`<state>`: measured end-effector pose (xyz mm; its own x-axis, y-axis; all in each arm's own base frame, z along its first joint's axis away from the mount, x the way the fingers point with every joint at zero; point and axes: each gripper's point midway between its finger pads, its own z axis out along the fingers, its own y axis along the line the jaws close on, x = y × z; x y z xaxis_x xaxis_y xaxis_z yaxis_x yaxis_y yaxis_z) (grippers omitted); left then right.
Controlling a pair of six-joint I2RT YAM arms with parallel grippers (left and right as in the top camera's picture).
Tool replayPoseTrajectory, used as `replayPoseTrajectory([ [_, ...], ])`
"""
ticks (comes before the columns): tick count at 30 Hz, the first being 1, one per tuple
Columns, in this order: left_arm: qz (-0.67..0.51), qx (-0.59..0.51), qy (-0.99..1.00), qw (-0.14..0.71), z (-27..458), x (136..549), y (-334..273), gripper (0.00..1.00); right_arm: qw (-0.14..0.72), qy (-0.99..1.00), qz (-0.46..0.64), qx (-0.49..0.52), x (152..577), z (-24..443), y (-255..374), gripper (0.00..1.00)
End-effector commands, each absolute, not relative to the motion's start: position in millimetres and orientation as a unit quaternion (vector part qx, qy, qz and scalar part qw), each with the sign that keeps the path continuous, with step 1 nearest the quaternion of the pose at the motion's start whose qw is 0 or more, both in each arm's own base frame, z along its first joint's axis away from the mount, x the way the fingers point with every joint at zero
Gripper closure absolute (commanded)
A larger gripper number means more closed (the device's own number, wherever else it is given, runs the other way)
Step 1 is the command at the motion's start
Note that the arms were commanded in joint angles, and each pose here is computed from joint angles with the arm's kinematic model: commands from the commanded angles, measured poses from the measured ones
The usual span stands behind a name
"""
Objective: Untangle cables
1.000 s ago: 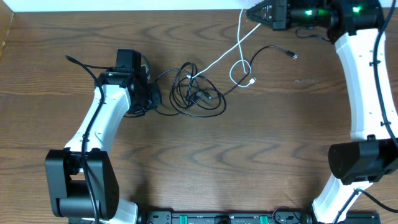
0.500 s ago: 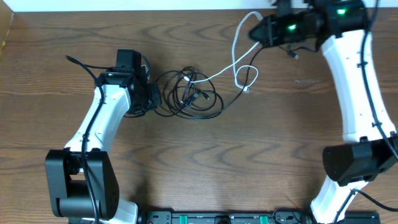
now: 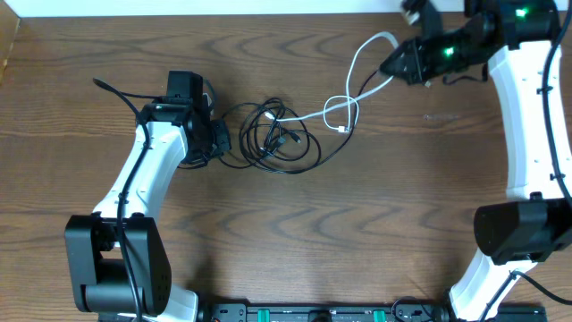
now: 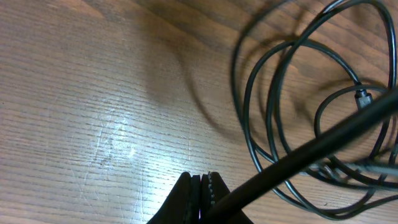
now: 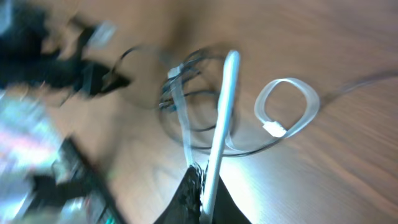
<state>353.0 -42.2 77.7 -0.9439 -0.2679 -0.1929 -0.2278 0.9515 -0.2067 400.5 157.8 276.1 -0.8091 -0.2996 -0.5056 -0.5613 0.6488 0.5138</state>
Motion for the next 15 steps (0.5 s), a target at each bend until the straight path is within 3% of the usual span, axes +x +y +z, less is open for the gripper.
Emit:
replayPoseTrajectory([
  [1, -0.079, -0.132, 0.982, 0.108, 73, 354, -36, 0.93, 0.195, 0.814, 0.407, -0.367, 369, 286, 208, 0.99],
  [8, -0.079, -0.132, 0.982, 0.108, 73, 354, -36, 0.93, 0.138, 0.785, 0.392, -0.459, 318, 271, 281, 0.99],
  [15, -0.079, -0.132, 0.982, 0.108, 73, 354, -36, 0.93, 0.115, 0.776, 0.383, -0.488, 292, 266, 310, 0.99],
])
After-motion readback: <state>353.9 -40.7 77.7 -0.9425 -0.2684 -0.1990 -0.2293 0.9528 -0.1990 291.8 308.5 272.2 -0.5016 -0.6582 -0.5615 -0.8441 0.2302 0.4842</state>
